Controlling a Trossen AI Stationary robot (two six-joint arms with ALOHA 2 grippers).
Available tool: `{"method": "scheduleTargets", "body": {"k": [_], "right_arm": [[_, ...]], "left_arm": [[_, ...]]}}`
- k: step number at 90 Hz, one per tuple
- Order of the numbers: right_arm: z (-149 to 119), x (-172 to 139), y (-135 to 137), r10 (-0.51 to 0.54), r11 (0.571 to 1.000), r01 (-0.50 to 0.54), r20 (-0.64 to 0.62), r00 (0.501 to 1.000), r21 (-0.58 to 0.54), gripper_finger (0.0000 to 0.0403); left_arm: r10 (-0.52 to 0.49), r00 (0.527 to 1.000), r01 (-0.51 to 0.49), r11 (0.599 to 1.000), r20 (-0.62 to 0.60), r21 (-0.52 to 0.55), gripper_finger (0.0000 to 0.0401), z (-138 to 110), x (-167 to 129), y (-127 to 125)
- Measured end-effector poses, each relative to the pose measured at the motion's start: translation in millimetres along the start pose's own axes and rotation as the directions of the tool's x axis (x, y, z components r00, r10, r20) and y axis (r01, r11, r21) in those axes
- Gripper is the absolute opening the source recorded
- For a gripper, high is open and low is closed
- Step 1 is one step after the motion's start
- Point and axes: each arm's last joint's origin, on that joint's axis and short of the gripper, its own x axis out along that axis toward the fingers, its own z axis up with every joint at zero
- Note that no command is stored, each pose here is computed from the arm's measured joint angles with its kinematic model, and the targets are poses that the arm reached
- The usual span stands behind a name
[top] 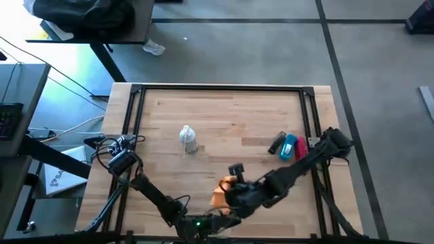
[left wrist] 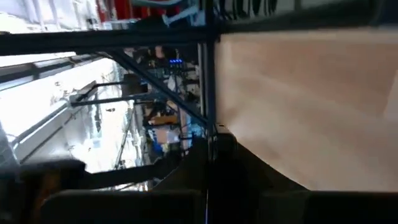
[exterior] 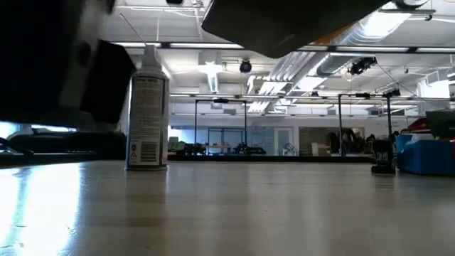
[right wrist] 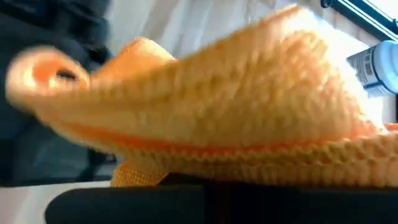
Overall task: Apply microfiber cloth
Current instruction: Wipe the black cellphone with a microfiber cloth
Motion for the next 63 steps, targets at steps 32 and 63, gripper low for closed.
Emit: {"method": "scheduleTargets", "body": {"k": [32, 63], "right_arm": [[-98, 29, -59, 0.084, 0.958, -0.133, 0.194, 0.977, 0.254, 0.0], [-165, 53, -25, 0.011, 0.886, -0.292, 0.614, 0.79, 0.36, 0.0]], "left_arm": [[-0.001, 0.999, -0.001, 0.999, -0.052, -0.051, 0.0017, 6, -10, -6], [-0.077, 0.997, 0.078, 0.974, 0.014, -0.213, 0.0017, -32, 11, -24]]}}
